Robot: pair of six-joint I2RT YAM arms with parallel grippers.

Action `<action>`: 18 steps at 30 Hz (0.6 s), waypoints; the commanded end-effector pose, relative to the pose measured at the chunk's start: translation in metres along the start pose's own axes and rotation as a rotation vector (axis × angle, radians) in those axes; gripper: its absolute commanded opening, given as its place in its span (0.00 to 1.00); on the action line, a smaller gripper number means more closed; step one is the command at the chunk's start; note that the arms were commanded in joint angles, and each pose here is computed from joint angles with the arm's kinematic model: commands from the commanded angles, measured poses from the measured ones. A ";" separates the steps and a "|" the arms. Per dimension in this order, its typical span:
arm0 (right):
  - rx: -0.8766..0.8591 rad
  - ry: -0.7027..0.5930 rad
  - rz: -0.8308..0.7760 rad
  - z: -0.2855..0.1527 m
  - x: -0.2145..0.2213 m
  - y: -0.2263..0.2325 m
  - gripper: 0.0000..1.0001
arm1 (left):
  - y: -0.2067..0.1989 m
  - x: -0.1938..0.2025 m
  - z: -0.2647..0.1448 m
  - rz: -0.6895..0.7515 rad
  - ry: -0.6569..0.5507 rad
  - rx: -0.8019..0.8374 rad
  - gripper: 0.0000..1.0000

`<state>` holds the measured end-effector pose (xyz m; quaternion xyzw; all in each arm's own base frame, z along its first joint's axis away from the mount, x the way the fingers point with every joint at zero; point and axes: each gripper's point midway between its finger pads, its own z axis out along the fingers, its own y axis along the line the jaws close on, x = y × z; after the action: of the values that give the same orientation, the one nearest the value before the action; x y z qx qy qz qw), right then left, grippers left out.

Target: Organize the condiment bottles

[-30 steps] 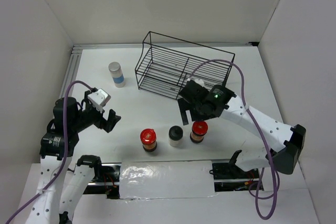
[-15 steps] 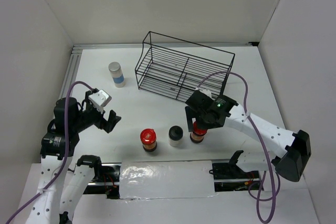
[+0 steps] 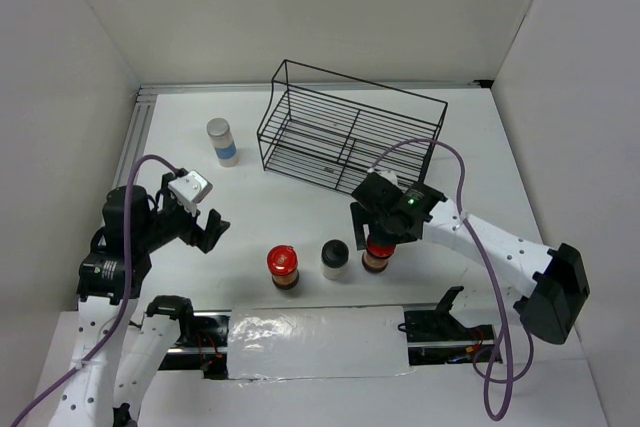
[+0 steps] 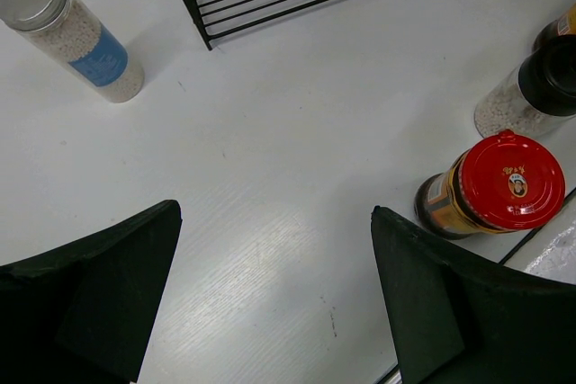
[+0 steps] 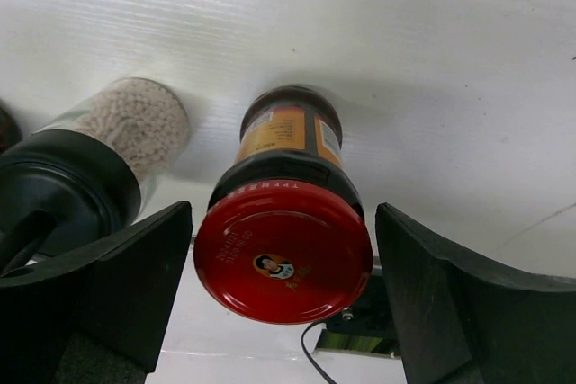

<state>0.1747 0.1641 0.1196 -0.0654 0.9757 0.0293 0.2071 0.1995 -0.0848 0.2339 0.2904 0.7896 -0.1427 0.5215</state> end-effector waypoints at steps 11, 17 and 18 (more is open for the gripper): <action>-0.032 -0.036 0.015 -0.004 -0.001 0.001 0.43 | 0.007 -0.004 0.004 0.025 -0.014 -0.016 0.99; -0.051 -0.101 -0.060 -0.039 -0.031 0.014 0.00 | 0.010 -0.005 0.004 0.037 -0.014 -0.028 0.99; -0.064 -0.143 -0.065 -0.059 -0.046 0.019 0.00 | 0.009 -0.005 0.005 0.036 -0.017 -0.024 0.99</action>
<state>0.1645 0.1611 0.1266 -0.0910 0.9770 0.0197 0.1919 0.2035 -0.0834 0.2284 0.2874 0.7946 -0.1397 0.5161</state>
